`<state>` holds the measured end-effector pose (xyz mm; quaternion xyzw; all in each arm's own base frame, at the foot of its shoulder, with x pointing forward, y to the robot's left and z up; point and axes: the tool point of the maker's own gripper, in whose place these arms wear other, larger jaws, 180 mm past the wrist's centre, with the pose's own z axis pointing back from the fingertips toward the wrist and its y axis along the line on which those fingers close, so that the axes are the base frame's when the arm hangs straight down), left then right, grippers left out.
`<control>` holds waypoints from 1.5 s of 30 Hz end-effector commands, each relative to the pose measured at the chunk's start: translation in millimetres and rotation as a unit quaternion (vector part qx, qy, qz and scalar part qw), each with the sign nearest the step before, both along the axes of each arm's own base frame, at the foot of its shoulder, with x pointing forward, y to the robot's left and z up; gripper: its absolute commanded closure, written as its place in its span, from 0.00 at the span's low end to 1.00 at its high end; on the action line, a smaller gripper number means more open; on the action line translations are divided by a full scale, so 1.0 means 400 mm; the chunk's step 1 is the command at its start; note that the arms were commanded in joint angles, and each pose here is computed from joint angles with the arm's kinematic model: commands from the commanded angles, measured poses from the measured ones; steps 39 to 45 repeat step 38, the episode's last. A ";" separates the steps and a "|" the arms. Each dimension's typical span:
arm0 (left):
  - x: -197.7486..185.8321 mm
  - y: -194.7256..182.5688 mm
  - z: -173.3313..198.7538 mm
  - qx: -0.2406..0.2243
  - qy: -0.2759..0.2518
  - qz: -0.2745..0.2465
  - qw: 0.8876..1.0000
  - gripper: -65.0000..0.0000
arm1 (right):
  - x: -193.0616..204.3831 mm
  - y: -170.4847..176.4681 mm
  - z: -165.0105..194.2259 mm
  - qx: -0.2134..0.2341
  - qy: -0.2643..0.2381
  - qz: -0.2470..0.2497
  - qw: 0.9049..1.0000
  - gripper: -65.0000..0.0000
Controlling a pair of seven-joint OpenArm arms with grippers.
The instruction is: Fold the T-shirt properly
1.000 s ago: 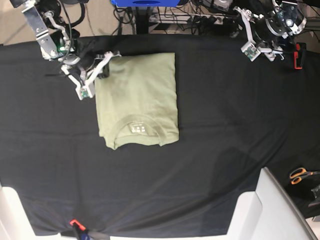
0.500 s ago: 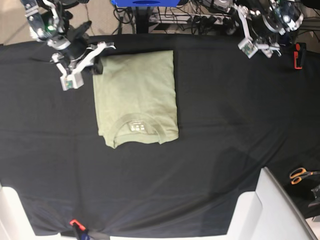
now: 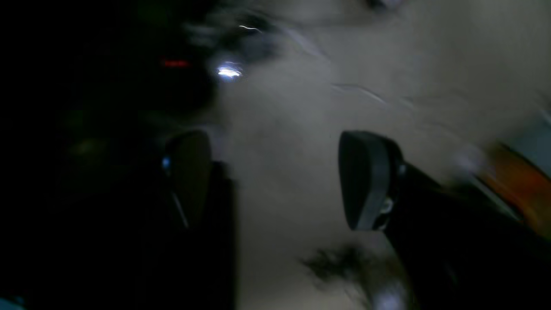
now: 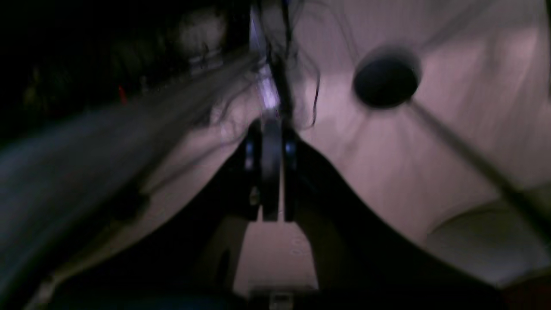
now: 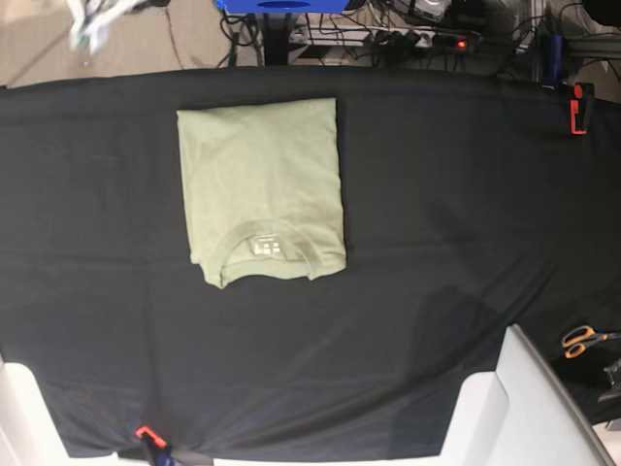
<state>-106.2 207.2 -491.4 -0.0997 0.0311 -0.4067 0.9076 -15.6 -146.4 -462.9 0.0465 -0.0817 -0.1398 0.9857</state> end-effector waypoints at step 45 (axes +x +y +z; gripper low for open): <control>0.331 -0.045 -0.383 -0.042 -0.135 0.272 0.952 0.31 | -0.113 -0.198 -0.449 -0.238 0.034 0.103 0.965 0.98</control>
